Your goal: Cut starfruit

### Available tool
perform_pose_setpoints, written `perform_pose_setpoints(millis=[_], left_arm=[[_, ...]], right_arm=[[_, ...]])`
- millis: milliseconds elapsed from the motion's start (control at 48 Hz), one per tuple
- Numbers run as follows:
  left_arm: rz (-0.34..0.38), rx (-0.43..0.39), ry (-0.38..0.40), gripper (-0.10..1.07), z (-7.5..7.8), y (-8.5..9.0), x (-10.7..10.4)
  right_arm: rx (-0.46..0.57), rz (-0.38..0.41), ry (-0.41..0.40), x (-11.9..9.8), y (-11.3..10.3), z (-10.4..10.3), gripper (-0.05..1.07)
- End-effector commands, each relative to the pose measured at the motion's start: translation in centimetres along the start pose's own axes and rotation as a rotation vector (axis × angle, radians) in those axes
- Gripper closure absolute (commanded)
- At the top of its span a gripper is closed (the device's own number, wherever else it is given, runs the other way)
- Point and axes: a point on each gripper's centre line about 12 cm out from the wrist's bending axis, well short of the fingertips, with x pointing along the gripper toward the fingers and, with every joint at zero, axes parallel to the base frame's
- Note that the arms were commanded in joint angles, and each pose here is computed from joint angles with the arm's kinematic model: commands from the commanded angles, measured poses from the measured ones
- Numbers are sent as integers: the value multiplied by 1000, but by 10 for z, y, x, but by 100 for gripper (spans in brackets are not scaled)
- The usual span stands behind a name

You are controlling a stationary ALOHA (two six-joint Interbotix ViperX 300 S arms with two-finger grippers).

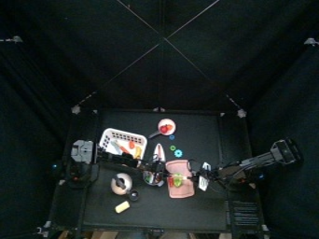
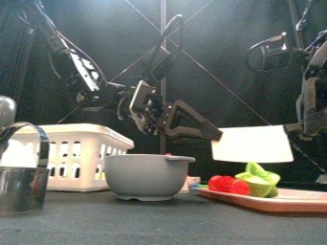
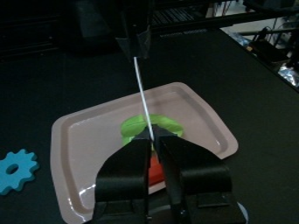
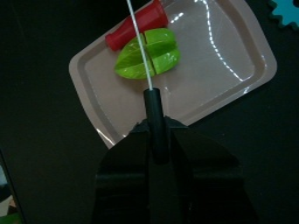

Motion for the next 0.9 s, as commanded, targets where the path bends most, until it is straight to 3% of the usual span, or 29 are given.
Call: perform_pose_setpoints(millis=[0,875], left_arm=[[-11,8,-16,47,6,-4,1],[6,9,49,47,-4,0,11]], right_arm=[[8,0,4,-1,0,0,62],[9,-24,34,5,-5,-8,62]])
